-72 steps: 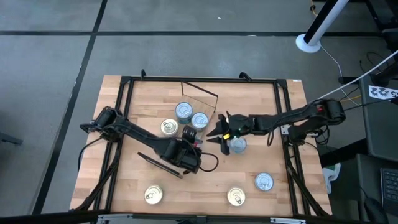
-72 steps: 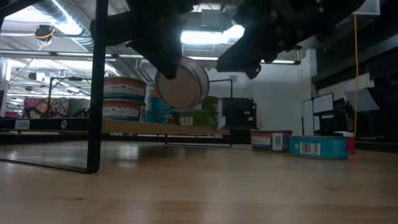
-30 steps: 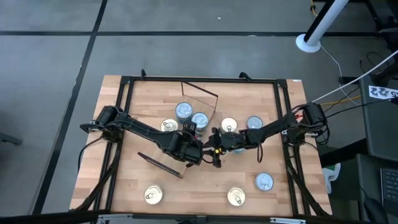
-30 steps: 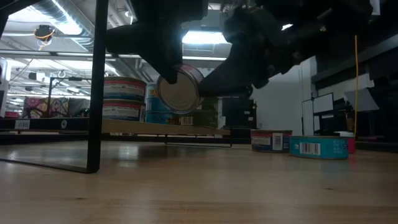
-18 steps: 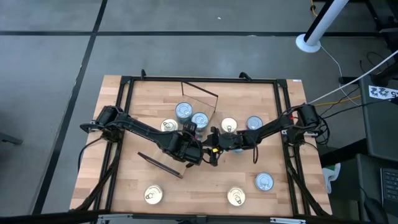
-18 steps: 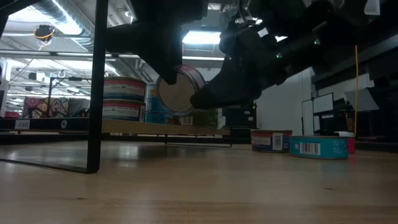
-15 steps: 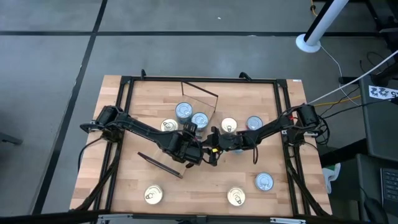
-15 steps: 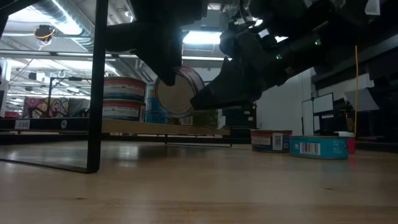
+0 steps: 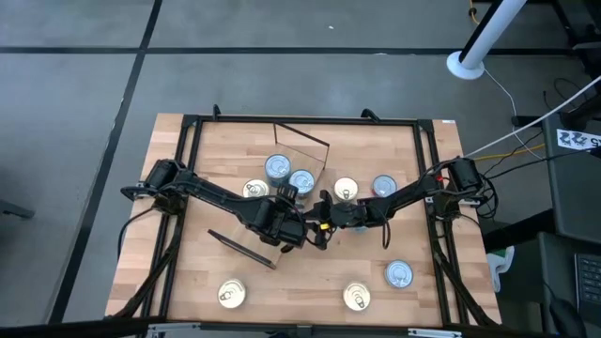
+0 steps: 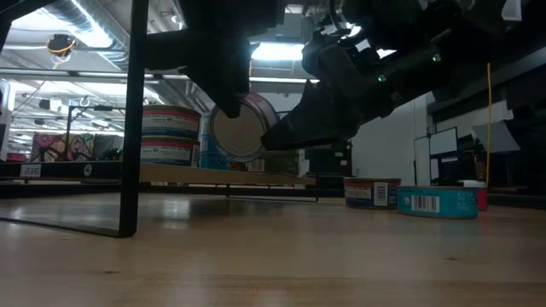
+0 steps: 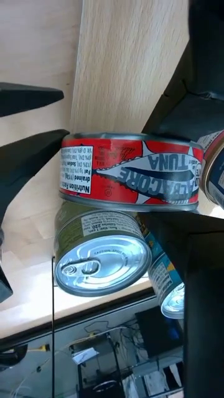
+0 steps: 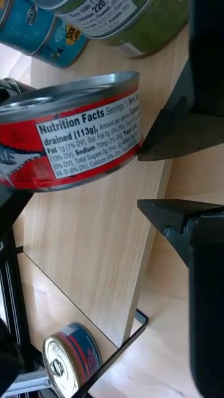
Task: Stack canned seafood by type on shelf
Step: Put the middle red tuna can on the shelf
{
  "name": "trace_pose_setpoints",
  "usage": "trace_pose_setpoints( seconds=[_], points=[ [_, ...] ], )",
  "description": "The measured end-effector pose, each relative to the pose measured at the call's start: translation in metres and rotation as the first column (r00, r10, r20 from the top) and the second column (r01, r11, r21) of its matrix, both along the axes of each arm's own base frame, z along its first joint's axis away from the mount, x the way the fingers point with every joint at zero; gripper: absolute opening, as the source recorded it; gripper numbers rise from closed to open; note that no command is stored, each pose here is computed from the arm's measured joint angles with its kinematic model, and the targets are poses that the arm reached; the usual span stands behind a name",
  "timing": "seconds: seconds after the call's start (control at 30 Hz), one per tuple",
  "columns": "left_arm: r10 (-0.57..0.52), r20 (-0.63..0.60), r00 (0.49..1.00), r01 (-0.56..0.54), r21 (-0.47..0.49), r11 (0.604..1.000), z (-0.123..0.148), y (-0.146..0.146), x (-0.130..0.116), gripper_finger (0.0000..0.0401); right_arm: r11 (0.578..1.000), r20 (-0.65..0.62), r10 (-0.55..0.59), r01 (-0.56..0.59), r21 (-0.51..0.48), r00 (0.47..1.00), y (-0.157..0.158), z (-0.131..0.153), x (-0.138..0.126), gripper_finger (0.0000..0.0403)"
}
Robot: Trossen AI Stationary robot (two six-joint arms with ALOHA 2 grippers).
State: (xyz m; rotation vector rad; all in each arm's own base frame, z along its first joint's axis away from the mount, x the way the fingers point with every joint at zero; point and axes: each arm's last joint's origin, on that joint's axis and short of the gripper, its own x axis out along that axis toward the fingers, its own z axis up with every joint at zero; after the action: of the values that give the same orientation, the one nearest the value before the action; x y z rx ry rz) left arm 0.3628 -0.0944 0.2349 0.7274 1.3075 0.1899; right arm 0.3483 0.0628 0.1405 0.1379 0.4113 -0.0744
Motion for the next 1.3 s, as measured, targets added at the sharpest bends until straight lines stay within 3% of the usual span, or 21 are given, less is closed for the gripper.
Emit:
trace_pose_setpoints(
  seconds=[0.5, 0.67, 1.3],
  points=[
    [-0.021, -0.016, 1.0, 0.02, -0.024, 0.999, -0.0005, -0.0012, -0.0001, 0.0162, 1.0, 0.002, -0.003, 0.003, -0.001, 1.0, -0.0003, 0.0001, 0.0001, 0.0113],
    [-0.071, -0.058, 0.996, 0.064, -0.125, 0.99, -0.0024, -0.0043, -0.0004, 0.0179, 1.0, 0.012, -0.011, 0.011, -0.002, 1.0, -0.0007, 0.0012, 0.0006, 0.0113],
    [-0.091, -0.067, 0.994, 0.077, -0.185, 0.98, -0.0065, -0.0067, 0.002, 0.0235, 1.0, 0.003, -0.002, 0.002, 0.0, 1.0, -0.0004, 0.0005, 0.0003, 0.0113]
  ],
)
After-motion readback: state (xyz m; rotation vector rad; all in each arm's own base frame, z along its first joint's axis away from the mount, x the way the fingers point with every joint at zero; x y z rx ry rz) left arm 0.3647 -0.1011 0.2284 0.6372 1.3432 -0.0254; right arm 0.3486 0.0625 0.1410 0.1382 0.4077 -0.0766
